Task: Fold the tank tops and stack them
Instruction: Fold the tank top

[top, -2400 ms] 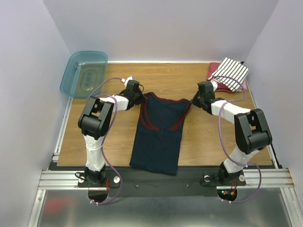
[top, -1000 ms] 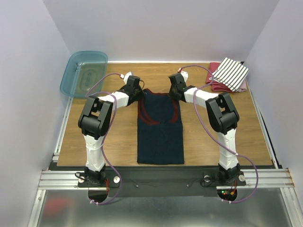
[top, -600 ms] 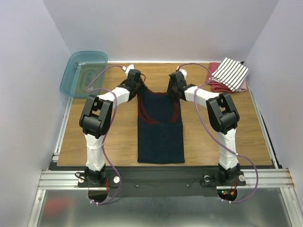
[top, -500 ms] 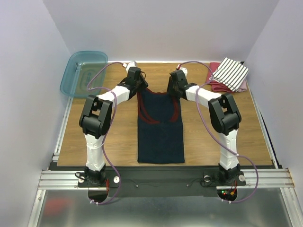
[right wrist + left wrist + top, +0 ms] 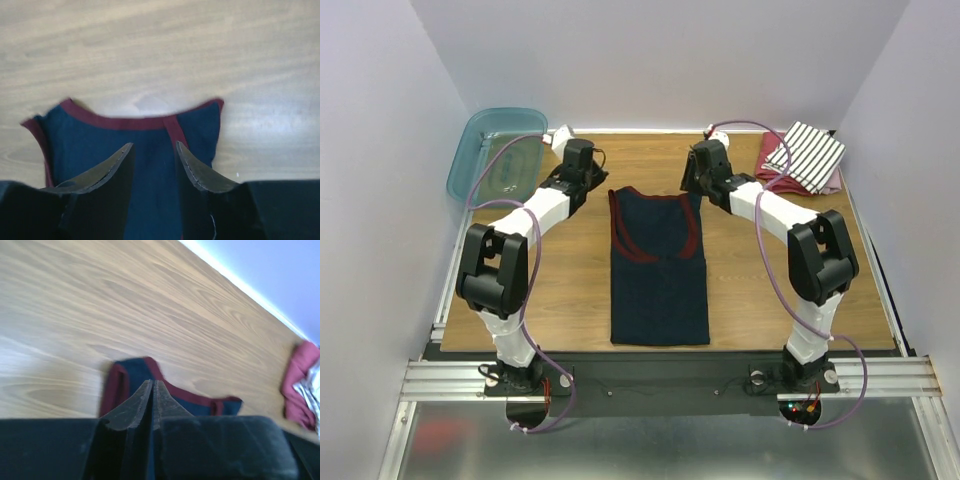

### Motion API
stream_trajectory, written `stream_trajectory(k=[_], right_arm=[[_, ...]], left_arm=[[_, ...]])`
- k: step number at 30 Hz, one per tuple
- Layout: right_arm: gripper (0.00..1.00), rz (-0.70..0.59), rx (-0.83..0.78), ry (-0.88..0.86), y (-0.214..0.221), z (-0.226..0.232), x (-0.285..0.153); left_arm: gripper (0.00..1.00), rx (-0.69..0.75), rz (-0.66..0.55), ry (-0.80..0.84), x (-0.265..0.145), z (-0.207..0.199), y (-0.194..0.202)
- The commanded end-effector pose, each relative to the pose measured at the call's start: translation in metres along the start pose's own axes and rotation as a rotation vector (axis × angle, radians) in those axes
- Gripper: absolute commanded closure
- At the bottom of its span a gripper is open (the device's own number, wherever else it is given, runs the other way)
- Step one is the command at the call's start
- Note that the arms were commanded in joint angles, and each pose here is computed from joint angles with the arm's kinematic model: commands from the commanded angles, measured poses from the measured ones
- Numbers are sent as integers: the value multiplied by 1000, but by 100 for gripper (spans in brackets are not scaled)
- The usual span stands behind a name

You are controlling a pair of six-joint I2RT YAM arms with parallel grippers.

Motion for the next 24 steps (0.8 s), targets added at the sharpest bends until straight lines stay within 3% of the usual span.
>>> stream_trajectory(k=[1, 6, 12, 24], right_arm=[[57, 27, 26, -36, 7, -3, -13], [59, 68, 44, -57, 22, -10, -29], [60, 100, 41, -64, 37, -18, -42], [60, 121, 41, -59, 44, -20, -38]], left_arm=[[86, -46, -13, -142, 14, 44, -4], [93, -27, 47, -150, 51, 51, 4], [96, -14, 105, -106, 85, 45, 18], [97, -5, 118, 3, 83, 12, 27]])
Point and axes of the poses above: each gripper's point midway between its finger pads, its own x axis out along the fingers, its own z axis along the line the jaws close on, y = z × x, the point moved 6 cm from there along -x, back along the fingers, and after that the axes turned 1 degree about -x, right-handed, at the moved point
